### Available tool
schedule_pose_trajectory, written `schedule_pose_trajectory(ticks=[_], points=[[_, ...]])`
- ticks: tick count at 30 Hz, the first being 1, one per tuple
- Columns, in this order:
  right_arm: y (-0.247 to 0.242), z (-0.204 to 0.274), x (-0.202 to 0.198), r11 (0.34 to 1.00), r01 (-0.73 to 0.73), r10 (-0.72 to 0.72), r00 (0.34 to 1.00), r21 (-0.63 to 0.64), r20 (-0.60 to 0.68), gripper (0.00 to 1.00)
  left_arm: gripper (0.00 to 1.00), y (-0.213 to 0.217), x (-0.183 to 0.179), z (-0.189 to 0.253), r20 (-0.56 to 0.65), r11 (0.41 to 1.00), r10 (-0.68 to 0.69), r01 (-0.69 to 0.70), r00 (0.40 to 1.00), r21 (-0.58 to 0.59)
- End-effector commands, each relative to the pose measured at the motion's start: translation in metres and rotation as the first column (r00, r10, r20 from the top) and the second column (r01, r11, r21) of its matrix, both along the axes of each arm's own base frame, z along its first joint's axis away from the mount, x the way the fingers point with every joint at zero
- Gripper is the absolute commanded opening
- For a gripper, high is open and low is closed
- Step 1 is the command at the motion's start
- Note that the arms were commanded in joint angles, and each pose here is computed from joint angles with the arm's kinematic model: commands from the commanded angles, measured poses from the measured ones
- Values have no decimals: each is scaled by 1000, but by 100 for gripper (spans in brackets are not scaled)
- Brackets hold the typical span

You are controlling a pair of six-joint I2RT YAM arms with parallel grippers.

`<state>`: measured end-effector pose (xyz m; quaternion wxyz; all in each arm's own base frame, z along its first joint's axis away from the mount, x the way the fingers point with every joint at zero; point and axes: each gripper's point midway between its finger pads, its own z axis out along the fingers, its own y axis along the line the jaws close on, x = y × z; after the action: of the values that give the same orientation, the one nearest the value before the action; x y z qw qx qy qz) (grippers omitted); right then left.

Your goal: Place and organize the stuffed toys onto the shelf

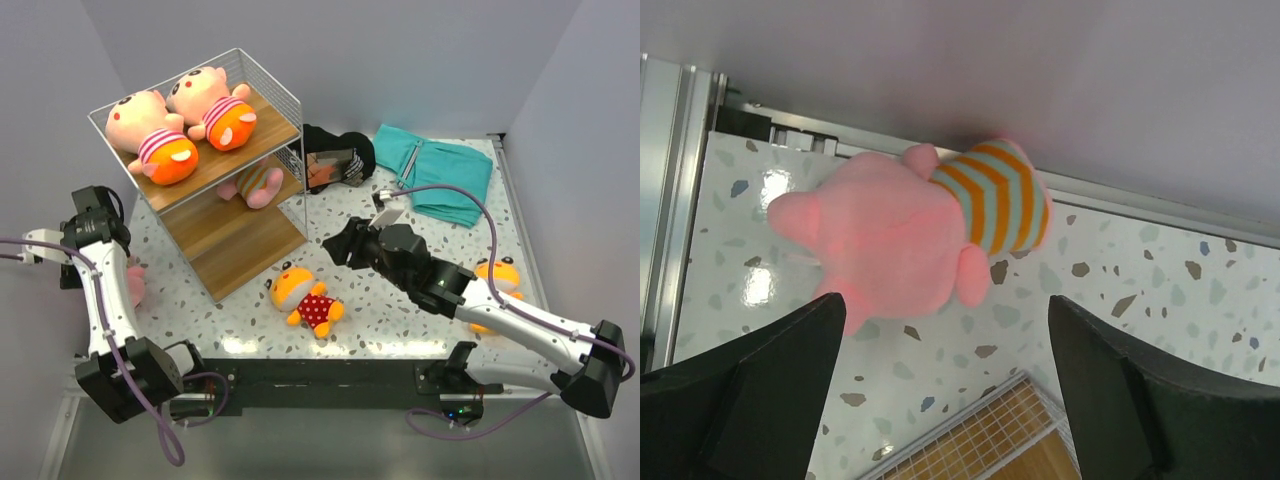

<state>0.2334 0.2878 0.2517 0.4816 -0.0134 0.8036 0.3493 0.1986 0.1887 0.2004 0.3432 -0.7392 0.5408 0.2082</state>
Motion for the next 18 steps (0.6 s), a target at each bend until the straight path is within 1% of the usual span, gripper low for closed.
schedule_pose_trajectory(ticks=[1,3,4,6,7,8,10,11,18], points=[[0,17,0,999,3,-3,1000,41,11,52,88,5,-15,-16,-1,994,112,-112,994,8],[-1,17,0,999,8,-8,1000,46,12,52,90,6,-18,-23,-13,992,126,-125,992,7],[-1,17,0,999,6,-6,1000,47,11,52,90,5,-21,-32,-38,991,131,-131,991,-2],[0,16,-2,999,-2,2,1000,45,8,52,92,6,-26,-39,-42,986,167,-166,985,7],[-1,17,-3,999,-4,3,1000,47,10,52,93,5,-31,-51,-60,985,175,-175,983,2],[-2,15,-3,999,0,0,1000,46,6,52,95,7,-26,-54,-31,985,173,-173,984,4],[-3,16,-3,999,1,-1,1000,53,7,52,96,6,-26,-70,-41,986,167,-168,985,-15],[-3,15,-4,999,0,0,1000,47,8,52,97,7,-20,-73,-20,988,154,-154,988,-21],[-7,22,-3,999,8,-9,1000,41,28,52,96,2,-24,-108,-83,978,183,-190,980,-85]])
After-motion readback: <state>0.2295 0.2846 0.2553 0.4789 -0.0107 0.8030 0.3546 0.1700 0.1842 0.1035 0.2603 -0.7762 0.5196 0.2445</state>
